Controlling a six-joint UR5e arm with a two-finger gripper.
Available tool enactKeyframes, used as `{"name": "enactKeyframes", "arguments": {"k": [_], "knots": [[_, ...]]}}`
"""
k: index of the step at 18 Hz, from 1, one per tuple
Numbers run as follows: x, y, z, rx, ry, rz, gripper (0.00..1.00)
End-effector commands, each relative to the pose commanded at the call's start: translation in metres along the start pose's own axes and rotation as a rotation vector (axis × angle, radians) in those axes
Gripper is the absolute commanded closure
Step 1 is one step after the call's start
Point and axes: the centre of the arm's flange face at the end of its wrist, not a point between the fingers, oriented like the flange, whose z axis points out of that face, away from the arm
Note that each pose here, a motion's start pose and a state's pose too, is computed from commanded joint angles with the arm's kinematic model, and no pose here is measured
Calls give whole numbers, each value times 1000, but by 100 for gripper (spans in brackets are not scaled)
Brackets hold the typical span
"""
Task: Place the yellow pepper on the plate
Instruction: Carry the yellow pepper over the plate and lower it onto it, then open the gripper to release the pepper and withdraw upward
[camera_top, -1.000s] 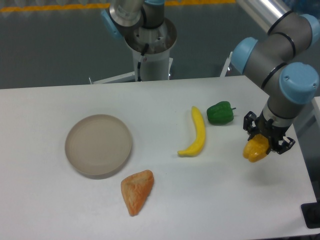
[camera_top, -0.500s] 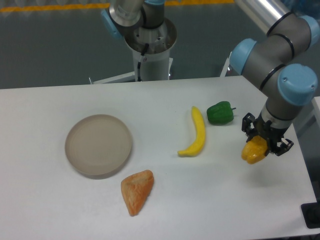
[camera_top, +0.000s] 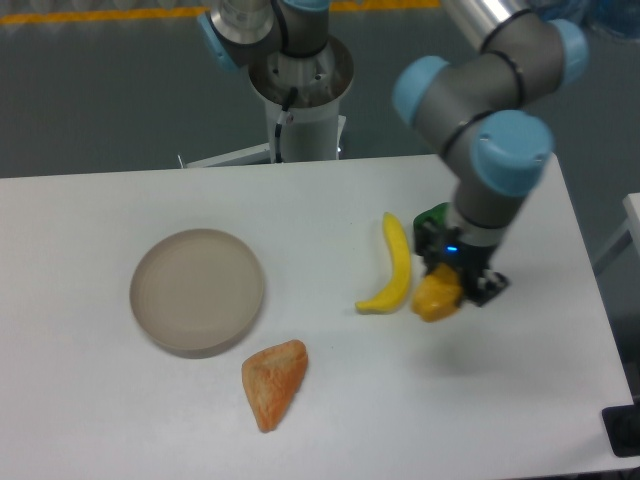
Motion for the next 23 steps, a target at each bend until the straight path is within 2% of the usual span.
{"name": "enactKeyframes", "arguments": {"k": [2, 8, 12, 14, 18, 19, 21, 23], "knots": [[36, -51, 6, -8, 12, -4, 93], [132, -147, 32, -33, 54, 18, 92], [180, -167, 72, -83, 114, 53, 85], [191, -172, 97, -79, 104, 60, 84], [201, -182, 116, -84, 104, 50, 78], [210, -189, 118, -85, 102, 66, 62], [209, -193, 111, -79, 84, 69, 0], [211, -192, 92, -63, 57, 64, 0]]}}
